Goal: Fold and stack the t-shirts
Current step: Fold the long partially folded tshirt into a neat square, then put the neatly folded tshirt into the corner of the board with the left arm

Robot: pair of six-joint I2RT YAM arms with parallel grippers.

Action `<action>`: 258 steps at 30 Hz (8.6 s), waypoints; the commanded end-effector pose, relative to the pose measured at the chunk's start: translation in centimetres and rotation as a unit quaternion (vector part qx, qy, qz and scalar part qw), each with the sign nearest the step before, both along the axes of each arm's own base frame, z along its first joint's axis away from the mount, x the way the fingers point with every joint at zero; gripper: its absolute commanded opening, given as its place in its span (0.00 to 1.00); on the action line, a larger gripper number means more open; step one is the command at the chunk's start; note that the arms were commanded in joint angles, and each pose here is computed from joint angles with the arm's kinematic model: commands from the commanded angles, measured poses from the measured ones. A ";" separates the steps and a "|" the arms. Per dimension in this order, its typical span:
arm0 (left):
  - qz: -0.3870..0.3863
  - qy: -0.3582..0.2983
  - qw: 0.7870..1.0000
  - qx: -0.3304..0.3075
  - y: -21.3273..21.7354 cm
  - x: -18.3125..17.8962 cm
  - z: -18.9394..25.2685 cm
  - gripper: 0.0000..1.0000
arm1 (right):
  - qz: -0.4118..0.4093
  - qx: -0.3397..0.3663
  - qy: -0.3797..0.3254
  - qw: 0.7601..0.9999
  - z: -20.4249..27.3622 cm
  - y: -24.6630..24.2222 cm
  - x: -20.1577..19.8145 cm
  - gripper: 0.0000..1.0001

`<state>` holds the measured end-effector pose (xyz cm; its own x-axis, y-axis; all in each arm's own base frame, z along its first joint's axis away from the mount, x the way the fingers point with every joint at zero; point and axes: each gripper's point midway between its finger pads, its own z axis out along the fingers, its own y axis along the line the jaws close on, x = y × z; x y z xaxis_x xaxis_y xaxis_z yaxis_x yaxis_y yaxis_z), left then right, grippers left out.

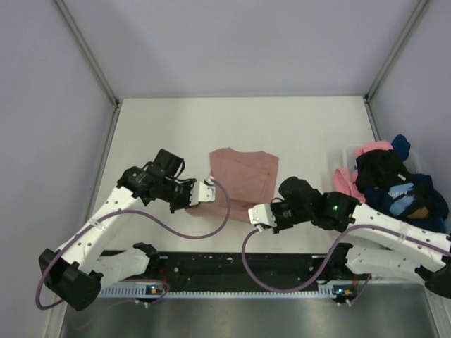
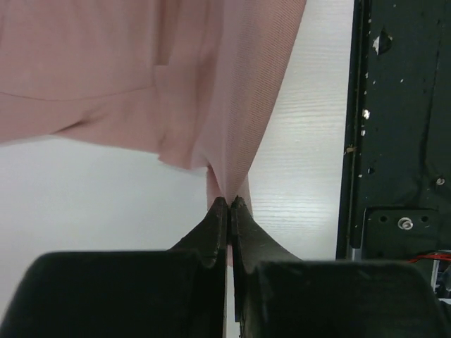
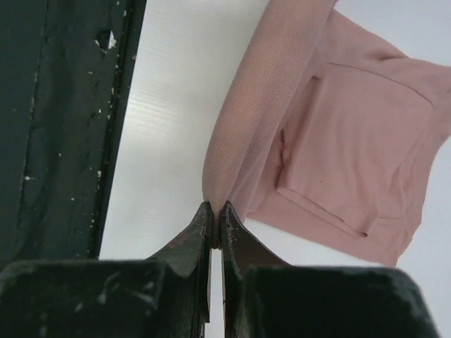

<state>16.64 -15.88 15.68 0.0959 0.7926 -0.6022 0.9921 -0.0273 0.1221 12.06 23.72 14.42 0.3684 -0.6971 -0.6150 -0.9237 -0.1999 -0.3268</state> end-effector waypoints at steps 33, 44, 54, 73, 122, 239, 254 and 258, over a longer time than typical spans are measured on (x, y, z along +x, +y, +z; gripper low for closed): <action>0.290 -0.114 0.944 0.104 -3.8 28.0 -1.7 0.00 | -0.358 0.057 0.068 0.929 -2.6 -6.3 27.1 0.00; 0.307 -0.087 0.939 0.129 -4.5 29.9 -6.6 0.01 | -0.396 0.038 0.088 0.913 -5.7 -6.4 29.7 0.00; 0.328 -0.099 0.930 0.133 -4.4 31.2 -7.9 0.23 | -0.470 0.025 0.085 0.878 -7.6 -7.0 33.4 0.25; 0.392 -0.073 0.917 -0.010 -4.9 29.1 0.0 0.43 | -0.532 0.160 0.226 0.800 0.1 -3.8 30.1 0.26; 0.266 0.027 0.958 0.101 -3.9 13.3 -12.6 0.16 | -0.583 0.128 0.359 0.717 -10.2 -2.3 18.1 0.00; 0.483 -0.139 0.854 -0.131 12.8 10.2 -2.5 0.99 | -0.623 0.331 0.031 0.708 3.0 -13.2 16.7 0.99; 0.584 -0.283 0.718 -0.253 15.9 13.5 0.2 0.99 | -0.608 0.363 -0.056 0.704 0.8 -15.2 16.4 0.99; 0.581 -0.232 0.720 -0.300 14.2 13.5 -0.2 0.99 | -0.618 0.364 -0.065 0.694 0.4 -15.8 16.2 0.99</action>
